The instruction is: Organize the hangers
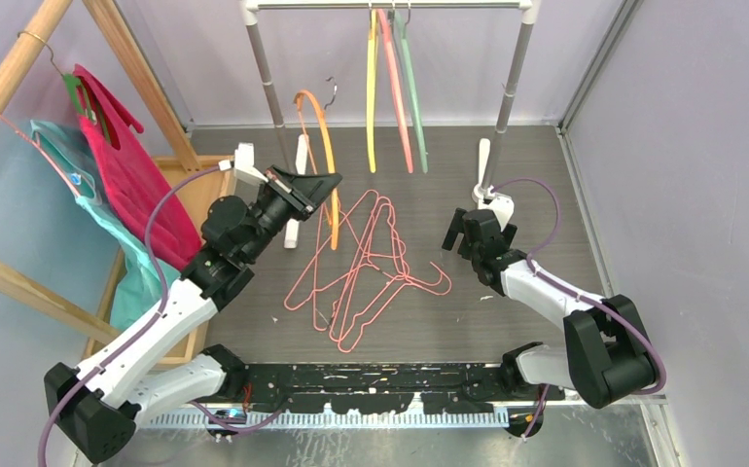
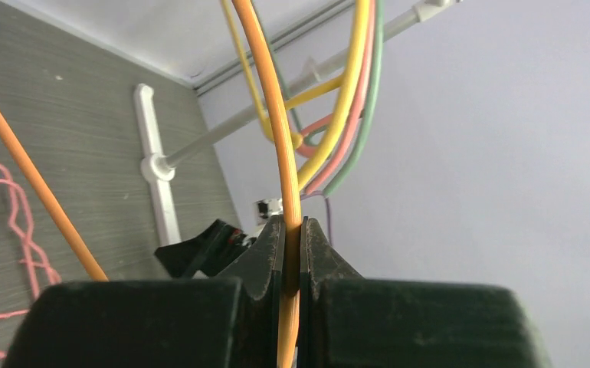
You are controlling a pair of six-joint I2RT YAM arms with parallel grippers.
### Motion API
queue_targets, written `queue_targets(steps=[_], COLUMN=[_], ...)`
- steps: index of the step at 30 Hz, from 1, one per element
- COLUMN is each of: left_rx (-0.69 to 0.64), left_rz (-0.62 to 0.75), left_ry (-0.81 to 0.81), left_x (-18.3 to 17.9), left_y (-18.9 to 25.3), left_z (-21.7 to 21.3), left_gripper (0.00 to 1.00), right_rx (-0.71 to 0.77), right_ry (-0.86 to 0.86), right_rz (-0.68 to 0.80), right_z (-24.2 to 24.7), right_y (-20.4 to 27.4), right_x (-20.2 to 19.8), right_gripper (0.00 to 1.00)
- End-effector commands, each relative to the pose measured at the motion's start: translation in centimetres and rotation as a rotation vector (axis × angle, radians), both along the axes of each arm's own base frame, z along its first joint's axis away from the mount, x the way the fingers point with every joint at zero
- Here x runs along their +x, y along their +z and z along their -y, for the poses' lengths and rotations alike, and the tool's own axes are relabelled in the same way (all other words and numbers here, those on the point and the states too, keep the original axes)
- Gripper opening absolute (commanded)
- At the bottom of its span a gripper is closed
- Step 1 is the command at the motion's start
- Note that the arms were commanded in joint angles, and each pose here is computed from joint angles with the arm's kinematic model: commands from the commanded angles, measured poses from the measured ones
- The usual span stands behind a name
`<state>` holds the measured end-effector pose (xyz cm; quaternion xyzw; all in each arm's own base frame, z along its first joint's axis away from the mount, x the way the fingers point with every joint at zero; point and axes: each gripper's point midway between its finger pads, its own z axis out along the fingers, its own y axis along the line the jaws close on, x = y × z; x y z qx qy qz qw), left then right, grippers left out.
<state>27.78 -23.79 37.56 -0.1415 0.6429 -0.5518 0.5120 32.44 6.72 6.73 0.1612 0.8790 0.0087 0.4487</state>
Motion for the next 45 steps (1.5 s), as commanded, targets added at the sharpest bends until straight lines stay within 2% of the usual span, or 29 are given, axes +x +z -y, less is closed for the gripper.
queue_targets(steps=[1, 7, 16, 27, 45], left_rx=[-0.207, -0.299, -0.312, -0.298, -0.344], left_rz=[0.151, 0.203, 0.311, 0.311, 0.254], left_ry=[-0.07, -0.134, -0.19, -0.104, -0.141], left_x=[-1.7, -1.7, 0.0, 2.6, 7.1], left_y=[8.2, 12.2, 16.3, 16.6, 15.5], left_z=[0.0, 0.9, 3.3, 3.0, 4.8], left_gripper=[0.0, 0.0, 0.0, 0.0, 0.0], right_rx=[0.024, 0.03, 0.014, 0.01, 0.001], right_ry=[-0.017, -0.018, -0.029, -0.023, -0.008], right_rz=[0.073, 0.083, 0.094, 0.074, 0.051], right_z=[-0.2, -0.2, 0.2, 0.0, -0.1], right_y=[2.2, 2.6, 3.1, 2.3, 1.4], right_x=[1.5, 1.5, 1.4, 1.5, 1.5], right_gripper=[1.0, 1.0, 1.0, 1.0, 1.0])
